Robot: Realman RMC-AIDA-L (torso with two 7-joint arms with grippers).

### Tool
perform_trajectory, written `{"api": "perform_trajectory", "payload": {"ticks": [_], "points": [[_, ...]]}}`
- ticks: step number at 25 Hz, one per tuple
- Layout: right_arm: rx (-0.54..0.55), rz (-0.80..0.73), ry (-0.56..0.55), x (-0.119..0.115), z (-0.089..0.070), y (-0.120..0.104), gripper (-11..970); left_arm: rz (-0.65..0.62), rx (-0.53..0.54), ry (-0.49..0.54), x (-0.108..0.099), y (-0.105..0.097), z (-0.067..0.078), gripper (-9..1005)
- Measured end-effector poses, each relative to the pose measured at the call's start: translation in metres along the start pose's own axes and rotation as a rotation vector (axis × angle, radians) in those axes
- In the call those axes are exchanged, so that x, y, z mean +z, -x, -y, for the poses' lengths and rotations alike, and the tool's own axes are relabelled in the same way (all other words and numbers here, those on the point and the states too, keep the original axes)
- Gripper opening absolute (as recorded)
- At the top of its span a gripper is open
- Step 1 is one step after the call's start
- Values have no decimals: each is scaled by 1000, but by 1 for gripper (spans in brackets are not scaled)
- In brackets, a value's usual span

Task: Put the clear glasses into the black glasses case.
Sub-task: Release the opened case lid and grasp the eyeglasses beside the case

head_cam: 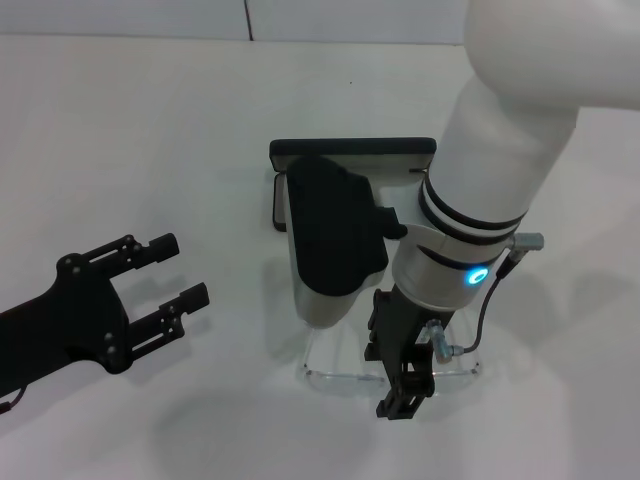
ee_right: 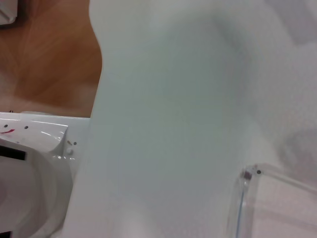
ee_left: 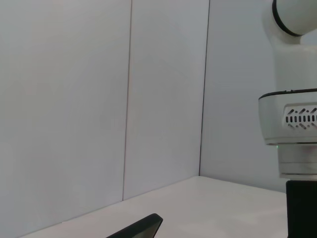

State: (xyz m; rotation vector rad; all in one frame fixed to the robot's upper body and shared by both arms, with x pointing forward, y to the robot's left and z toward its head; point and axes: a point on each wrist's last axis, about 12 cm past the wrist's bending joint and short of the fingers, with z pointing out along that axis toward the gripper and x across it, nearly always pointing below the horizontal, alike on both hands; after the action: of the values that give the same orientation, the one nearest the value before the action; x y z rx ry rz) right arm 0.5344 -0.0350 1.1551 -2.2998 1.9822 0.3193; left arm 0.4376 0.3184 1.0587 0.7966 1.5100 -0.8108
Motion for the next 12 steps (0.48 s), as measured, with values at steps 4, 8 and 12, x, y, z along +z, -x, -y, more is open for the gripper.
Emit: {"api": "perform_trajectory", "payload": {"ticks": [4,8,12], "points": [[-8,-2,-2,1,0,0,465,-2,1,1,0,0,0,570],[-6,-3,-4,3,0,-1,452,-2,1,1,1,0,0,568],[7,-1,-8,3,2,-3,380,-2,2,1,1,0,0,567]]}}
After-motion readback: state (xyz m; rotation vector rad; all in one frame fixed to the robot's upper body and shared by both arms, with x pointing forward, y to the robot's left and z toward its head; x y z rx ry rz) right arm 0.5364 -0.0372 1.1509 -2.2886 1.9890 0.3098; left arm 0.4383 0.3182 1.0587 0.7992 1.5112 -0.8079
